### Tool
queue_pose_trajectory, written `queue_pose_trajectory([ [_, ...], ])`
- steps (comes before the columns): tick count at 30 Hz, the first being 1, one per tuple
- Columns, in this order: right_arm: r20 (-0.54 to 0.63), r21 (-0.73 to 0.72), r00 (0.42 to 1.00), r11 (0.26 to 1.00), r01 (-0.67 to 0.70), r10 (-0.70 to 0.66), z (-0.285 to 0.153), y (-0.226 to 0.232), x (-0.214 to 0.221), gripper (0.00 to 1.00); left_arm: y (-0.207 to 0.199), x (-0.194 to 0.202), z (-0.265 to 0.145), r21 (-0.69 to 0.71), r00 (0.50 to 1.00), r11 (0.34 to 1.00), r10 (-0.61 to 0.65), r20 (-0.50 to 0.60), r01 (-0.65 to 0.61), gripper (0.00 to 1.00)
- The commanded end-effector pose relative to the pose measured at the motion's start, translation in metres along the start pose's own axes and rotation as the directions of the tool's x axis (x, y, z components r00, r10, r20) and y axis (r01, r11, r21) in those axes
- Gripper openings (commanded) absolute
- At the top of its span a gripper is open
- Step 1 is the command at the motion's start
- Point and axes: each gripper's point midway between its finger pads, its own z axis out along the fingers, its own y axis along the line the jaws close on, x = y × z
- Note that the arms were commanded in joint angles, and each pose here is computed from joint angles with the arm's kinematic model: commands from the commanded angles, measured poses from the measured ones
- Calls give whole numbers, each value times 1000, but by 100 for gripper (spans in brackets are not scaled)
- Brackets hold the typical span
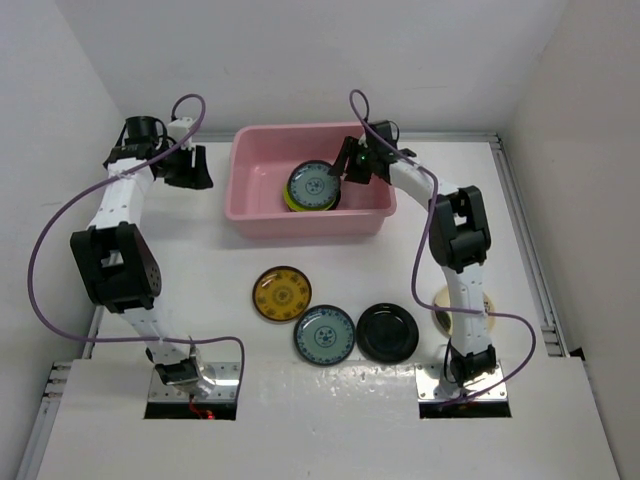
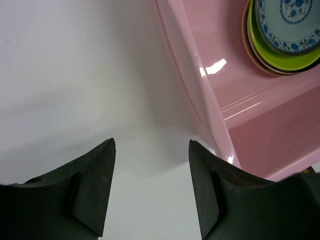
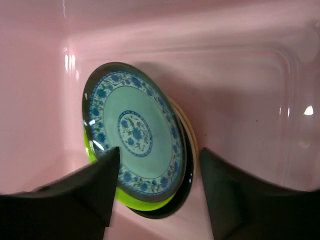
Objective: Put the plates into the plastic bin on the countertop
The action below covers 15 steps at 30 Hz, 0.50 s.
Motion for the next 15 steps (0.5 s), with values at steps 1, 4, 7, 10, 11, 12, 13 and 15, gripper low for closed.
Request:
queue_pose_trajectory([
  [1, -12, 1, 998, 998, 64, -64, -5, 6, -3, 67, 6, -21, -3, -14, 999, 1000, 20, 50, -20, 63],
  [4, -56, 63, 993, 992, 105, -101, 3, -8, 15, 74, 9, -24, 0, -15, 998, 1000, 22, 52, -21, 63],
  [7, -76, 103, 991, 988, 115, -108, 10, -20, 20, 74, 10, -29, 0, -17, 998, 1000, 25, 59, -24, 63],
  [10, -59, 99, 991, 987, 126, -121, 13, -16, 15, 74, 12, -26, 4, -14, 999, 1000, 20, 50, -20, 63],
  [11, -51, 97, 990, 986, 133, -128, 10, -14, 11, 74, 12, -26, 4, -14, 999, 1000, 20, 50, -20, 63],
  [12, -43, 90, 990, 986, 137, -134, 9, -11, 8, 74, 12, -26, 4, -14, 999, 1000, 20, 50, -20, 63],
  [13, -19, 77, 989, 986, 150, -149, 1, 0, 0, 74, 12, -26, 4, -14, 999, 1000, 20, 50, -20, 63],
  [15, 1, 65, 980, 978, 198, -199, -7, 10, -8, 74, 12, -26, 4, -14, 999, 1000, 20, 50, -20, 63],
])
